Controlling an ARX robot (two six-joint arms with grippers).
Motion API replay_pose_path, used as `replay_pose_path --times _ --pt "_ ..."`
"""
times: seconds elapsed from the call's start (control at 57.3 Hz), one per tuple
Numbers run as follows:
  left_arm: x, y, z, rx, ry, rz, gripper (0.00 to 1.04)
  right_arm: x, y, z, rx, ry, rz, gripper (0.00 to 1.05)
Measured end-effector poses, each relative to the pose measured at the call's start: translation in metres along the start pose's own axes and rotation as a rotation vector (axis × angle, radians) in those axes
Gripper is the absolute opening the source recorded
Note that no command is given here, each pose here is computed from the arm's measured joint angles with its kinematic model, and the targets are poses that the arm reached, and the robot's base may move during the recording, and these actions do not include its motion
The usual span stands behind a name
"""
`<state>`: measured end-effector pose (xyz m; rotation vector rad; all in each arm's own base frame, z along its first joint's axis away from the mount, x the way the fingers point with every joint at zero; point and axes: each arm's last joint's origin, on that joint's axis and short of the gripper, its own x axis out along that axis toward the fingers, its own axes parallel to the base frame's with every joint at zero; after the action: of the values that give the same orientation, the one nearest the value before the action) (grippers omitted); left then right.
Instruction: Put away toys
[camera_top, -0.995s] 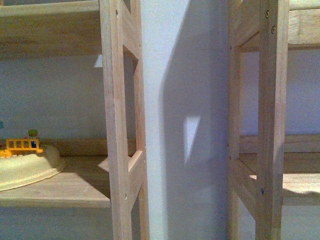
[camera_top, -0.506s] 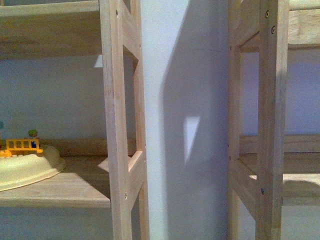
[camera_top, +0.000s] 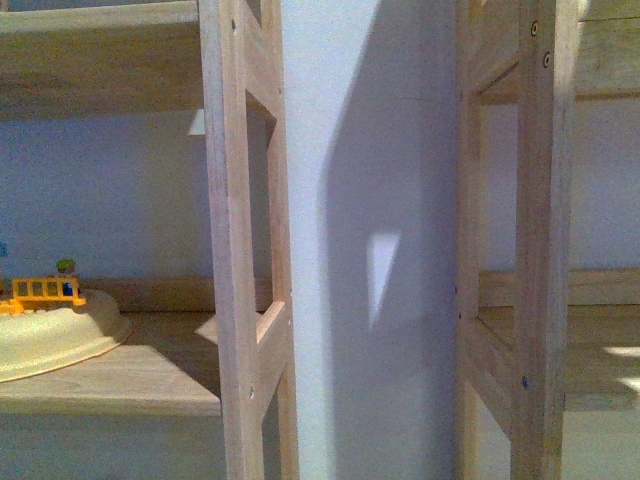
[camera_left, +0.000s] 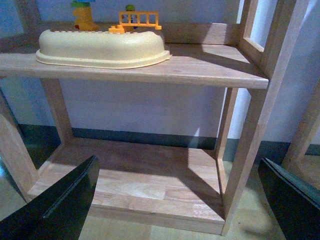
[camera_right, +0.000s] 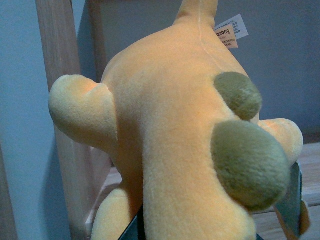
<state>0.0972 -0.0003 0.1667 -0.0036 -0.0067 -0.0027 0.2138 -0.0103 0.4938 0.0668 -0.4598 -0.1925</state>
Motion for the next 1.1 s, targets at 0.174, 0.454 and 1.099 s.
replay_pose_path --times 0.174,0.454,1.099 --pt "0.000 0.000 0.000 0.000 0.000 0.000 0.98 0.042 0.016 -0.007 0.043 0.026 0.038 0.07" --pt "0.000 0.000 0.000 0.000 0.000 0.000 0.98 0.090 0.017 0.003 0.097 0.034 -0.027 0.07" --pt "0.000 0.000 0.000 0.000 0.000 0.000 0.98 0.108 -0.058 0.011 0.134 0.089 -0.224 0.07"
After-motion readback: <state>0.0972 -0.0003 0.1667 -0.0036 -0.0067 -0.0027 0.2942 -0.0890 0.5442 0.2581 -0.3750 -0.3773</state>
